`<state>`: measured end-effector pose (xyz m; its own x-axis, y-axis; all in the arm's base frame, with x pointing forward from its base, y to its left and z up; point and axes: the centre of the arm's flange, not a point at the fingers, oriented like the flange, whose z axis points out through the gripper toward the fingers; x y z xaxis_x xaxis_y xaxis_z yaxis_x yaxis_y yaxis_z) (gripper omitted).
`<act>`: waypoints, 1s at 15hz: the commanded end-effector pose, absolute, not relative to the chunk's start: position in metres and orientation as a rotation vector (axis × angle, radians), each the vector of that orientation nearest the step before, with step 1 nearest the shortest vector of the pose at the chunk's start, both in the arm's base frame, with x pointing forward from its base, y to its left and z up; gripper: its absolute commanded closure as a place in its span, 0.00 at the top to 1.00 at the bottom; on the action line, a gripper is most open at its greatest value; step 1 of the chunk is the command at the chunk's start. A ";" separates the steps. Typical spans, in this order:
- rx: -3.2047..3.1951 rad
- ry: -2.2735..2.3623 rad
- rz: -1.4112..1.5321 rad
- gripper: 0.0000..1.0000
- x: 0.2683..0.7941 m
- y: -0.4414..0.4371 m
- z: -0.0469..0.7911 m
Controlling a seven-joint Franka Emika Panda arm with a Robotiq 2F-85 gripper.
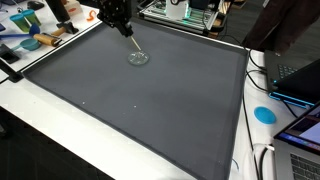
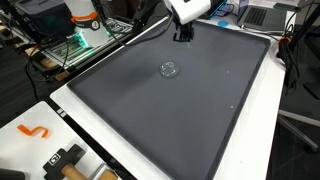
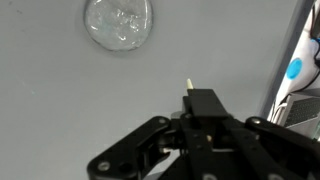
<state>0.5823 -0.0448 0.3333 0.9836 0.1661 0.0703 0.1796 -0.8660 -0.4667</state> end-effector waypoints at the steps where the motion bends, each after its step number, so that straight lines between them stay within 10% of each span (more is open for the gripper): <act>1: -2.557 -0.255 -0.023 0.03 0.580 -0.055 0.329; 15: -2.475 -0.279 -0.039 0.03 0.579 -0.062 0.310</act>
<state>0.5767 -0.0567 0.3192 0.9796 0.1860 0.0760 0.1957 -0.7980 -0.5700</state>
